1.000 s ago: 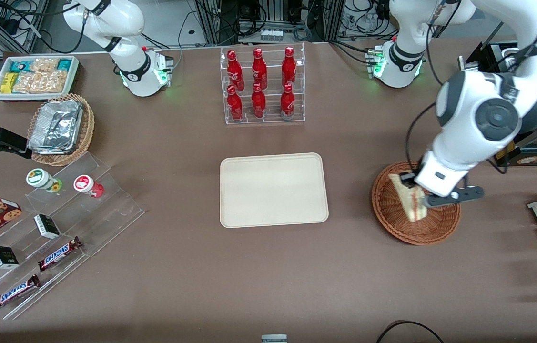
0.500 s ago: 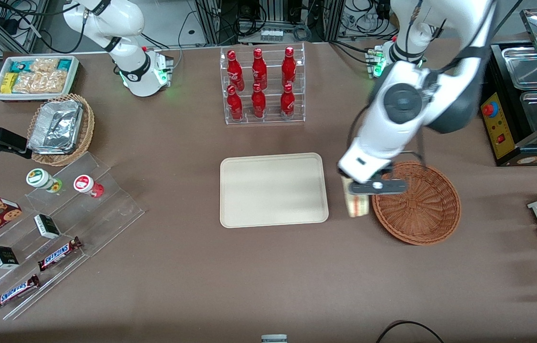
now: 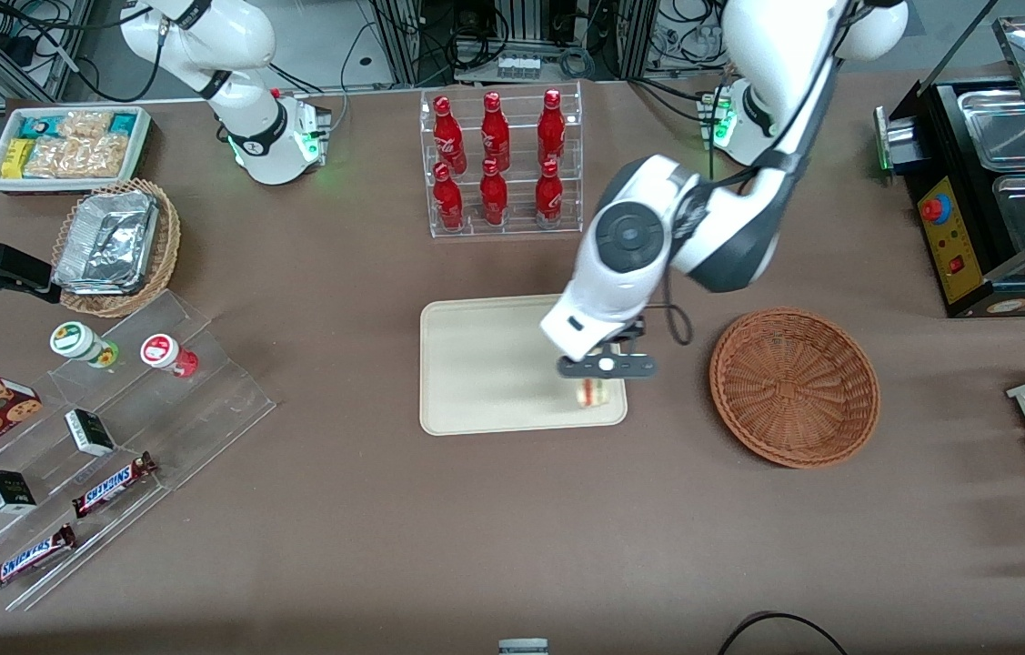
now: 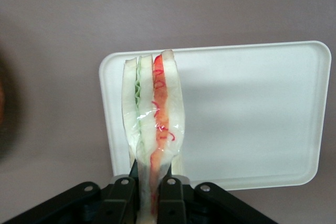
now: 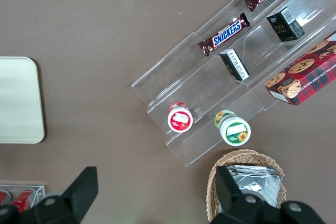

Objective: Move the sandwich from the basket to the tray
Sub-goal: 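Carry the sandwich over the cream tray with the left gripper, then lower the sandwich onto the tray and open the left gripper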

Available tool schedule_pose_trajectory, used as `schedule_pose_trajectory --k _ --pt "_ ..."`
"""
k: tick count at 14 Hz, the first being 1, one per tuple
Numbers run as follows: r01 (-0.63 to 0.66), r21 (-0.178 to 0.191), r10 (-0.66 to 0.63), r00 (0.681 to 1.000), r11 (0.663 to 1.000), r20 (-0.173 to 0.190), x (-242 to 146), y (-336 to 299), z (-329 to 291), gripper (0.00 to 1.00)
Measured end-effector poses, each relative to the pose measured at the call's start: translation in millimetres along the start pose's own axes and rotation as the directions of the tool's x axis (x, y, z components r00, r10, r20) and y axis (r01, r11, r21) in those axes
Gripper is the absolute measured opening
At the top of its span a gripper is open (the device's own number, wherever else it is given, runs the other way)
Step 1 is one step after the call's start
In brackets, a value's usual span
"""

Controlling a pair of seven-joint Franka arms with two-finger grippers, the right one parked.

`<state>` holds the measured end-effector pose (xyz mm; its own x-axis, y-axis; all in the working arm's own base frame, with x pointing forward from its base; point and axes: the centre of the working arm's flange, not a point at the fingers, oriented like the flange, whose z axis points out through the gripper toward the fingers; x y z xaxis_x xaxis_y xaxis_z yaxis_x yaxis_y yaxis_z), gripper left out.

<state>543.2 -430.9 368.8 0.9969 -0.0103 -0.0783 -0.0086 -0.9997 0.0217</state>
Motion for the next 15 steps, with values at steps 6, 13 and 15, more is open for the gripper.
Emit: schedule_pose_trajectory --k 6,13,15 --pt "-0.033 0.010 0.033 0.999 0.999 0.006 -22.6 67.2 80.0 0.15" --pt "-0.049 0.016 0.049 0.999 0.999 0.007 -33.5 87.4 129.9 0.15" --pt "-0.049 0.017 0.049 0.999 0.999 0.009 -33.3 87.2 133.5 0.22"
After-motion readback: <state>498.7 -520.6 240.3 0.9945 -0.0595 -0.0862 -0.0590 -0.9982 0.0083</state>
